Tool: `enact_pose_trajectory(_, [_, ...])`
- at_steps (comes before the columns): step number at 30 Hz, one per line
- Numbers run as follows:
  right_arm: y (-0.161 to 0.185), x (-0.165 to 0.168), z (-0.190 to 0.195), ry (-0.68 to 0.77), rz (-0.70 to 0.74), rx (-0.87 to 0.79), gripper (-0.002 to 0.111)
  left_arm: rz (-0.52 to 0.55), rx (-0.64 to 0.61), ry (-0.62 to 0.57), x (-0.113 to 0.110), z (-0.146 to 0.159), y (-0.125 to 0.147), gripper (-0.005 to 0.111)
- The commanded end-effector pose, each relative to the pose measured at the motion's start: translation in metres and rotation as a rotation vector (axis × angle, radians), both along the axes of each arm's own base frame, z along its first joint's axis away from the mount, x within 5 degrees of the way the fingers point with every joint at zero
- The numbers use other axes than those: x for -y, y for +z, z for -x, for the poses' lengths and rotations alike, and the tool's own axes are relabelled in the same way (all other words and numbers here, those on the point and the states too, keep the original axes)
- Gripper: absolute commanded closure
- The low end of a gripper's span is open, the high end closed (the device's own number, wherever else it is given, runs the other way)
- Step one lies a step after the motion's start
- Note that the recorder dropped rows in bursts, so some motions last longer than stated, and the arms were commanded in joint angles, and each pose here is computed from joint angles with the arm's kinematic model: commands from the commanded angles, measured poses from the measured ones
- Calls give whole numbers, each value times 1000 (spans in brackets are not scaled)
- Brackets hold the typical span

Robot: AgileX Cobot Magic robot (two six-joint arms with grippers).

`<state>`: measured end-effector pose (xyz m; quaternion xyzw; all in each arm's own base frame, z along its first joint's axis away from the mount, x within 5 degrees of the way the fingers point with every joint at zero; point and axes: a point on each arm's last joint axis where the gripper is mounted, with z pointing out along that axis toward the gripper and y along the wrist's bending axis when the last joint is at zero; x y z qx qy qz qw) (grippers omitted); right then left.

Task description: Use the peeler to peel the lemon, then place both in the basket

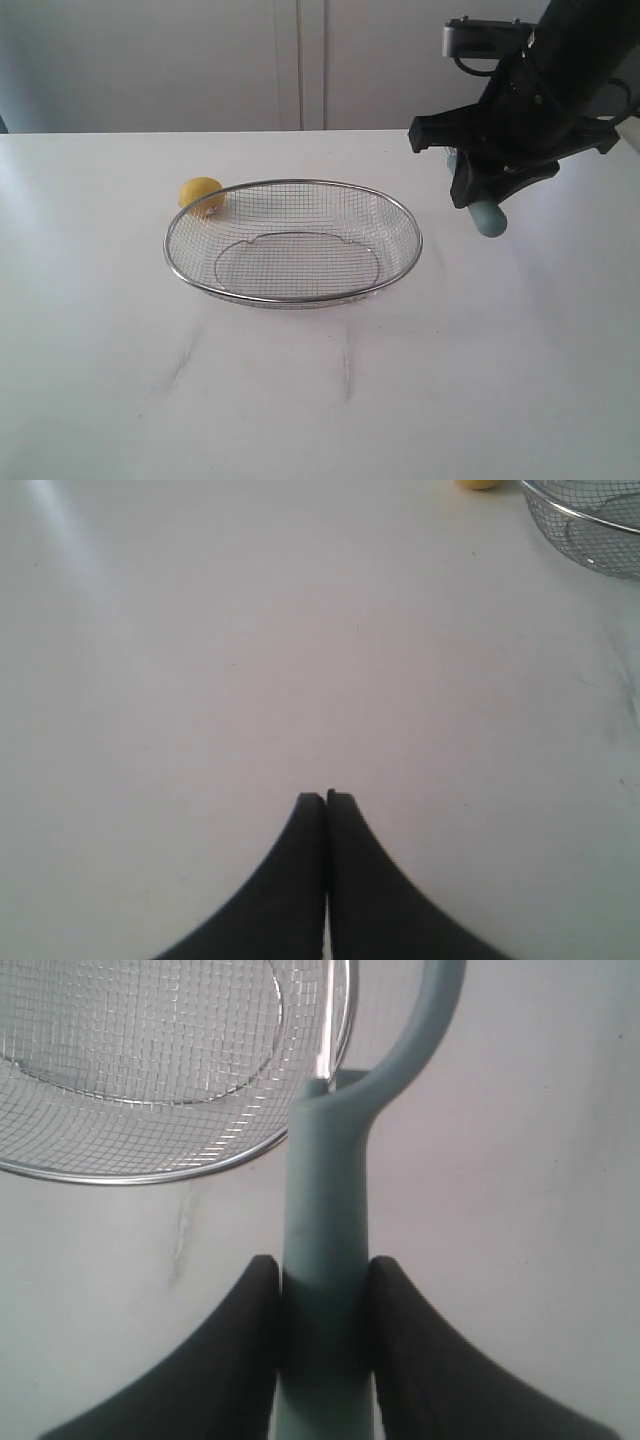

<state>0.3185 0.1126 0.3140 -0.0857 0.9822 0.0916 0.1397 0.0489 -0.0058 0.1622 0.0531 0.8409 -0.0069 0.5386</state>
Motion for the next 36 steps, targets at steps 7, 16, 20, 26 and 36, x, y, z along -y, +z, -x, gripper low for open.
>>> enact_pose_trajectory(7, [4,2,2,53,-42,7,108,6,0,0,0,0,-2,107])
enact_pose_trajectory(16, [3,4,-6,70,-121,37,108,6,0,0,0,0,-2,107])
enact_pose_trajectory(20, [3,5,-9,71,-138,54,108,6,0,0,0,0,-2,107])
enact_pose_trajectory(26, [1,3,-11,68,-149,57,108,6,0,0,0,0,-2,107])
enact_pose_trajectory(36, [-17,-4,-20,86,-198,36,108,6,0,0,0,0,-2,107])
